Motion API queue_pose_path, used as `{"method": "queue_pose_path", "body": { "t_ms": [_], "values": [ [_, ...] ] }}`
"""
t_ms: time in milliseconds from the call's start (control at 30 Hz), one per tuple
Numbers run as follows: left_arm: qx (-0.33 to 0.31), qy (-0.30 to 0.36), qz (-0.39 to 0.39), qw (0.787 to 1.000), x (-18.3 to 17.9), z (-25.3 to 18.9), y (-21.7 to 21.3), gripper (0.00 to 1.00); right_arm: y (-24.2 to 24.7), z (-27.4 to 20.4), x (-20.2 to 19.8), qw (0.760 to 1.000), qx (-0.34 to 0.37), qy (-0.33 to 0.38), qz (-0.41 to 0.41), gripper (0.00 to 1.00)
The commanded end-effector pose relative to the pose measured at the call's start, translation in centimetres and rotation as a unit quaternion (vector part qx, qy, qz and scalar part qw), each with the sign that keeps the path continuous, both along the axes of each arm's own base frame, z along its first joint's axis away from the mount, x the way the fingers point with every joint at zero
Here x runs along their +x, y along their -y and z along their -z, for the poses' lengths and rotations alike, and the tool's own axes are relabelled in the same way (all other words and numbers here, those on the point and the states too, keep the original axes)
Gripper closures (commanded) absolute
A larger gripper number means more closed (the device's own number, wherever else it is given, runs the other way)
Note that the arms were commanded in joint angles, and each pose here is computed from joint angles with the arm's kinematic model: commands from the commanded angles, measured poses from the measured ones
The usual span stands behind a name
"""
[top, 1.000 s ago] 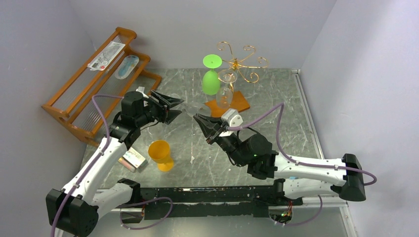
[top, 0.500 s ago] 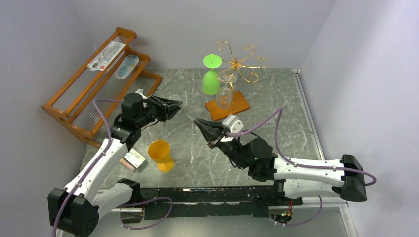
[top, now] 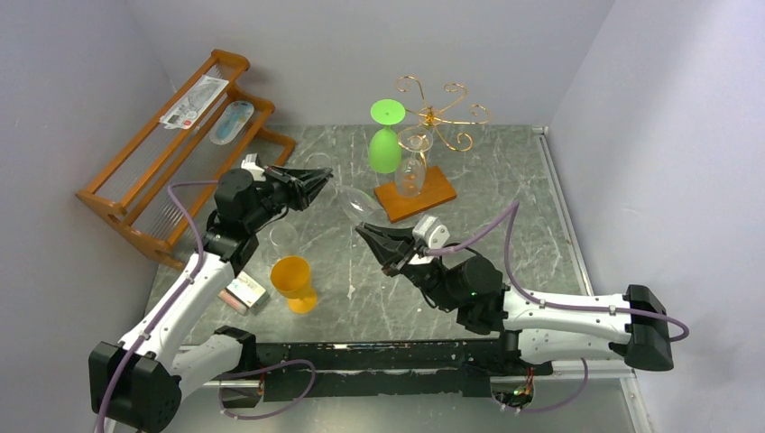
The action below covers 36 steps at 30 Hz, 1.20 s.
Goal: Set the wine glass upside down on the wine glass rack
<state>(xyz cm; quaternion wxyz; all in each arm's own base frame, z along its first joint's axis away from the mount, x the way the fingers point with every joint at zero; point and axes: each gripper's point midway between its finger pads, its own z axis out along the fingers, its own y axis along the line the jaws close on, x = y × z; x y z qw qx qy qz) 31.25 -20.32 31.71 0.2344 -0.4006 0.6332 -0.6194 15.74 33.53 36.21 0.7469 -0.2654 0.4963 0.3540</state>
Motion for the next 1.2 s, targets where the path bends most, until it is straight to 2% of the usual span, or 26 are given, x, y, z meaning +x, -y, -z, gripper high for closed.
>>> {"method": "queue_pose_path", "body": {
  "t_ms": [0, 67, 200, 267, 367, 533, 667, 833, 933, 1000, 1167],
  "values": [
    [0.001, 0.114, -0.027, 0.993, 0.8, -4.1, -0.7, 0.95, 0.8, -1.8, -0.8, 0.998, 0.06, -0.026, -0.019, 1.0],
    [0.014, 0.159, -0.046, 0.986, 0.8, -5.7, -1.3, 0.95, 1.1, -1.4, -0.3, 0.996, 0.065, -0.054, -0.008, 0.91],
    [0.052, 0.231, -0.085, 0.968, 0.5, -7.9, -2.6, 0.95, 2.3, -0.7, 0.1, 0.991, 0.089, -0.099, 0.007, 0.58],
    [0.071, 0.278, -0.092, 0.954, 0.1, -8.9, -2.8, 0.95, 3.2, -0.1, 0.3, 0.989, 0.102, -0.109, 0.015, 0.45],
    [0.108, 0.338, -0.087, 0.931, -0.5, -9.7, -2.6, 0.95, 4.7, 0.8, 0.5, 0.985, 0.108, -0.128, 0.031, 0.34],
    [0.18, 0.428, -0.062, 0.884, -1.4, -10.4, -1.7, 0.95, 6.7, 1.3, -0.5, 0.983, 0.111, -0.149, 0.015, 0.28],
    [0.243, 0.493, -0.044, 0.834, -2.3, -11.3, -1.2, 0.95, 7.2, 0.9, -0.9, 0.98, 0.104, -0.167, 0.007, 0.26],
    [0.304, 0.596, 0.007, 0.743, -5.3, -12.2, 0.0, 0.95, 5.3, -0.1, -0.8, 0.98, 0.061, -0.19, 0.003, 0.24],
    [0.314, 0.635, 0.037, 0.705, -7.1, -12.3, 0.6, 0.95, 4.7, -0.4, 0.6, 0.974, 0.054, -0.214, 0.047, 0.28],
    [0.31, 0.657, 0.056, 0.684, -8.3, -12.3, 1.0, 0.95, 3.7, -1.3, 0.7, 0.977, 0.047, -0.205, 0.042, 0.29],
    [0.27, 0.703, 0.088, 0.652, -11.3, -12.3, 1.6, 0.95, 0.3, -2.9, 0.5, 0.98, 0.032, -0.196, 0.001, 0.29]
  ]
}}
